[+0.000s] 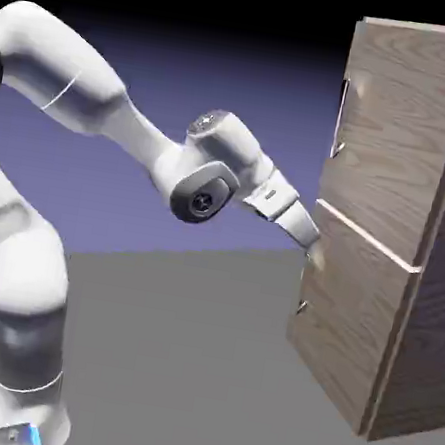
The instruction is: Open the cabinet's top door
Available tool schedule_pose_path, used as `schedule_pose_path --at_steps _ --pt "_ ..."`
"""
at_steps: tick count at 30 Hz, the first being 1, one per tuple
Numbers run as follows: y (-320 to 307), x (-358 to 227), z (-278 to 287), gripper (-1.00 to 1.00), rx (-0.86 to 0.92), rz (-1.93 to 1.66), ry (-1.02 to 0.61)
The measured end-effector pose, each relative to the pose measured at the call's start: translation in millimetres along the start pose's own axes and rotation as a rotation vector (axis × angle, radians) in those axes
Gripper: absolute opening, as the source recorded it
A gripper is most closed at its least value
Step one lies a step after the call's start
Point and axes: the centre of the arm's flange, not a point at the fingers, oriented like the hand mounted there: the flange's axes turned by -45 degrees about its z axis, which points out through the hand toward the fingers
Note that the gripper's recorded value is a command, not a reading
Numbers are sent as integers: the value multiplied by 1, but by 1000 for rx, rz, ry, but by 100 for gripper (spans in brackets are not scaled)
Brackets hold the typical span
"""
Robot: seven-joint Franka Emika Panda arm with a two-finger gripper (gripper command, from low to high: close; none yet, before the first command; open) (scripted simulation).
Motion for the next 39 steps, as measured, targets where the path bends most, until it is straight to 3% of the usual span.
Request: schedule_pose_path --at_steps 11,23,31,39 --pt "25 55 -108 0 -63 229 240" --pt "-20 79 -192 0 -66 307 499" --pt "-78 88 -195 0 -53 258 634" --pt "-132 95 -146 0 -41 153 712"
